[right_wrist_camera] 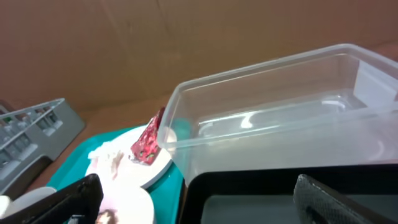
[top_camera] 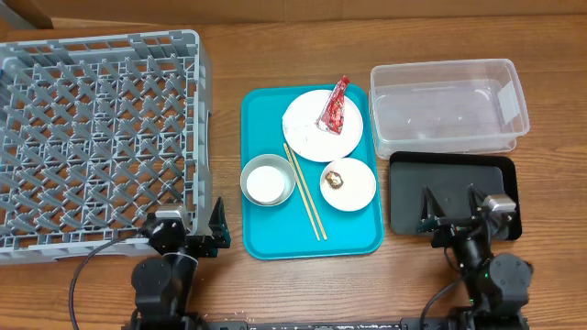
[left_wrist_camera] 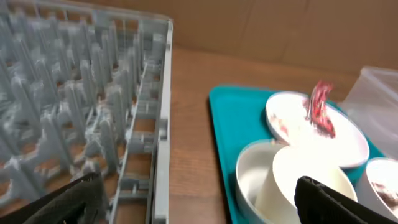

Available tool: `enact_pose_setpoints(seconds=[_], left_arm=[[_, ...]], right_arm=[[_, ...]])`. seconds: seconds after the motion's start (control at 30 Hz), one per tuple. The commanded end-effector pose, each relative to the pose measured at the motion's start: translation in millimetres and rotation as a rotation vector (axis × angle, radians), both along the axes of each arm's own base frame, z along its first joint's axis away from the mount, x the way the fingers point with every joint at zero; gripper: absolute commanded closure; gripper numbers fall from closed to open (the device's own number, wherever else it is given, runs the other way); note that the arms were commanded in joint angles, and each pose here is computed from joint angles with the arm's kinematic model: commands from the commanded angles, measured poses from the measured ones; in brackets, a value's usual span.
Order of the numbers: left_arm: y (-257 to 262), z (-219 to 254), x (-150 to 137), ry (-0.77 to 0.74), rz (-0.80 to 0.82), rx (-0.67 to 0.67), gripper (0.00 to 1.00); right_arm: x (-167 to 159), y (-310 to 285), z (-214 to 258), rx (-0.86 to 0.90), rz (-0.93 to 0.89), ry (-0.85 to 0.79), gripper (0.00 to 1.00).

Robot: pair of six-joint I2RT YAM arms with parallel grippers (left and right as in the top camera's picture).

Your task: Sort waste into correct bins and load items into the dishwasher

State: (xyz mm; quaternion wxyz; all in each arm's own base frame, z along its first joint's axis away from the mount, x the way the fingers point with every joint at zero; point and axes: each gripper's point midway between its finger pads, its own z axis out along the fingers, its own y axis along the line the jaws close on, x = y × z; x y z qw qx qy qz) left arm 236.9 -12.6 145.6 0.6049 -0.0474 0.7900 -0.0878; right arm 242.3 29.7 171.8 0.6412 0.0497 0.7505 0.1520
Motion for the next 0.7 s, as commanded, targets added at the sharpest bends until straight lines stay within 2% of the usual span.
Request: enact_pose_setpoints(seconds=[0.0,0.07,0.3,0.57,0.67], left_arm=[[0.0,42.4,-0.7,0.012,0.006,-0.015,0.00],[0.7,49.0,-0.2,0.069,0.010,-0.014,0.00],[4.4,51.4,-4.2,0.500,0.033,-0.008,0.00],[3.7,67.0,-5.0,0.698,0.029,-0.010,0.00],[1.2,66.2,-8.5,0.734,0.017,-0.017,0.00]], right_arm=[[1.2,6.8,48.3,0.010,0.042,-0.012,0.00],[5.6,11.2,57.6,0.011,0.068,0.032,0.00],[50.3,29.7,94.8,0.032,0.176,0.353,0.00],[82.0,51.6,96.9,-0.095,0.321,0.628,0.00],[88.6,61.5,97.6,-0.032,0.359,0.665,0.00]])
